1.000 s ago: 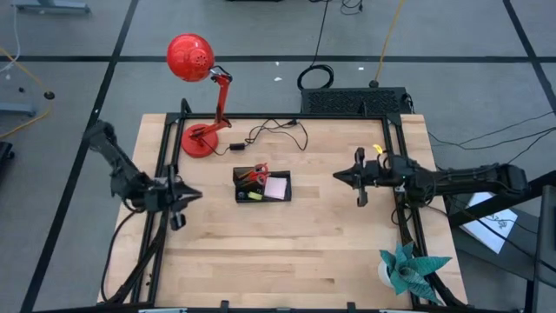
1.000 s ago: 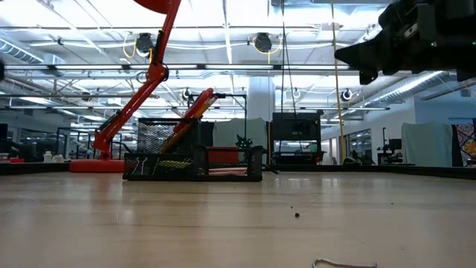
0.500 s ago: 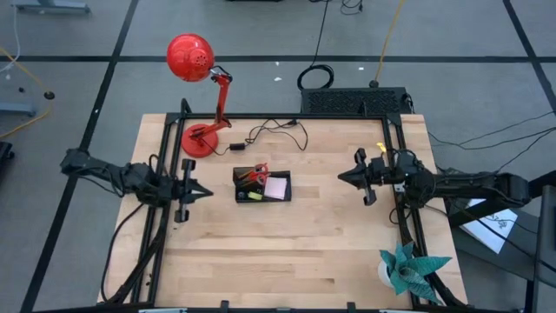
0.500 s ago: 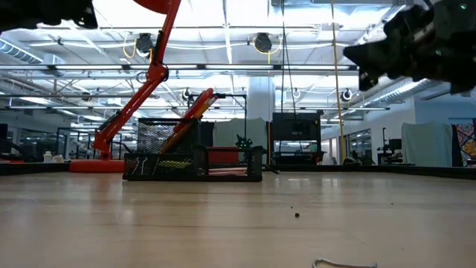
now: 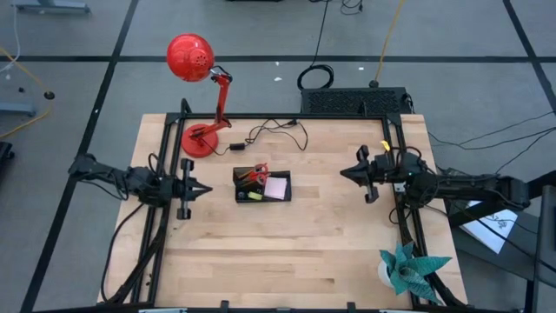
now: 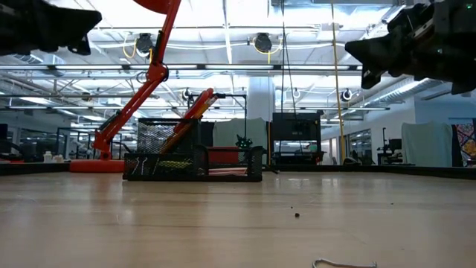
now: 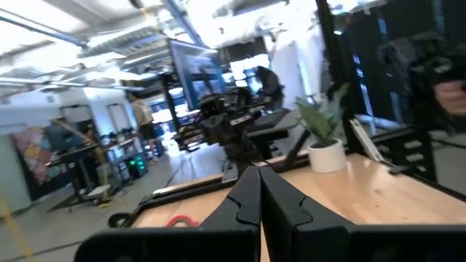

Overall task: Pick and place office supplies into organizer
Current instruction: Return to Home Position

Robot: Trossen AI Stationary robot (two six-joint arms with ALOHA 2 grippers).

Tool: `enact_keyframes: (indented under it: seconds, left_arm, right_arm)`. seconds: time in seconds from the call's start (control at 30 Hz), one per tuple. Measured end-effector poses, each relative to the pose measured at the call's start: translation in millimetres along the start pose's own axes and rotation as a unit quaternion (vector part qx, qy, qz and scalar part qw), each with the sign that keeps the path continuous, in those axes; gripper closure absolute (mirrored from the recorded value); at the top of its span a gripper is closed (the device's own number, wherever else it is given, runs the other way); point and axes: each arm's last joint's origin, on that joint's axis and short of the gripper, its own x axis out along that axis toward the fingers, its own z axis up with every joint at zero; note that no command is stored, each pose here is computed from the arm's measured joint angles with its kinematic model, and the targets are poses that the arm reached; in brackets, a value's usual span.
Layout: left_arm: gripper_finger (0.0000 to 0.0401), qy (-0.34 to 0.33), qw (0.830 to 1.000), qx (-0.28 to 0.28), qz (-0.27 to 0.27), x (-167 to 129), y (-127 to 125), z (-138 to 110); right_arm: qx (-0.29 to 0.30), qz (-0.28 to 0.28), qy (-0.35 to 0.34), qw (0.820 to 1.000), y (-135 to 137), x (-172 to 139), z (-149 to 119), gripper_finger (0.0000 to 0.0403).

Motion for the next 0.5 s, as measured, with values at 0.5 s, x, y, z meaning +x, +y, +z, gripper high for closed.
enact_keyframes:
  seconds: [0.5]
  left_arm:
    - [0.0400, 0.063, 0.995, -0.032, 0.065, -12.3, -7.8, -4.6]
  right_arm:
    - [0.031, -0.076, 0.073, 0.994, 5.2, -11.4, -10.0, 0.0403]
